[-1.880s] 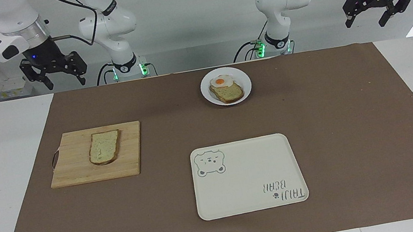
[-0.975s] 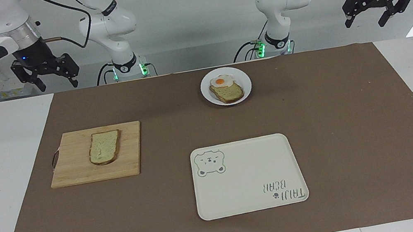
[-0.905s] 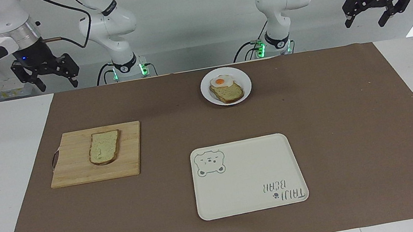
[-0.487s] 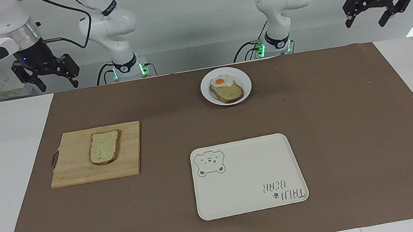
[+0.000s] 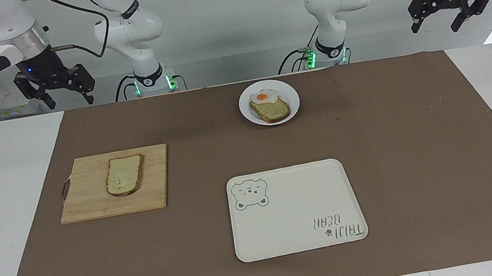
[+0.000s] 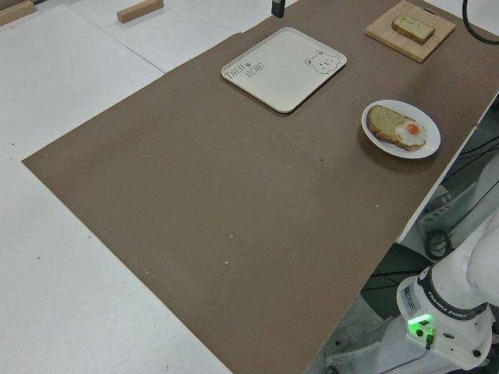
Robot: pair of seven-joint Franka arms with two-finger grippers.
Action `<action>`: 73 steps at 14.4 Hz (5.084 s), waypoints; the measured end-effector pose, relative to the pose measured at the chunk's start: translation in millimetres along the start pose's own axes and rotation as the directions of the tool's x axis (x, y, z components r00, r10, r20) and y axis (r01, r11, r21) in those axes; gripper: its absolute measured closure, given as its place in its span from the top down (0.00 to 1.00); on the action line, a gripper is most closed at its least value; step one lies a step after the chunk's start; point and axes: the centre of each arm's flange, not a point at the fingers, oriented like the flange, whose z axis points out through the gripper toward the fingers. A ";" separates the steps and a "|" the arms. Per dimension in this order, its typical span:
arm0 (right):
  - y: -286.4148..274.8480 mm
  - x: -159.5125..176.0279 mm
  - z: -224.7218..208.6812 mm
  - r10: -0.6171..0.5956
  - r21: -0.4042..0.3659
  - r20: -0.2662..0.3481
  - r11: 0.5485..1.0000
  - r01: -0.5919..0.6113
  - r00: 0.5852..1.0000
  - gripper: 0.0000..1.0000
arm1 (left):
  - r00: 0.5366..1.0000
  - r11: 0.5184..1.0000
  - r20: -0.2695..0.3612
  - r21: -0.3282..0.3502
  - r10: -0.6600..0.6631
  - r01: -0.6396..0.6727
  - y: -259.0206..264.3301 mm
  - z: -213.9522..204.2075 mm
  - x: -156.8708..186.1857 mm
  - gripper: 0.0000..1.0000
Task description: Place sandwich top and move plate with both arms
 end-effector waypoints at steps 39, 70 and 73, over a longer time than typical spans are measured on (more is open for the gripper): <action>-0.9 -4.6 2.9 -0.002 0.001 0.020 1.000 0.002 1.000 1.00 | 0.999 1.000 0.019 -0.010 0.028 -0.028 35.4 41.2 -0.6 1.00; 31.1 76.9 294.1 -0.085 0.096 0.047 0.992 0.080 0.995 1.00 | 0.999 1.000 0.038 0.003 0.011 -0.011 28.0 29.1 25.1 1.00; 56.7 61.6 322.9 -0.108 0.147 0.046 0.984 0.100 0.993 1.00 | 0.999 1.000 0.038 0.003 0.009 -0.009 27.3 29.0 24.9 1.00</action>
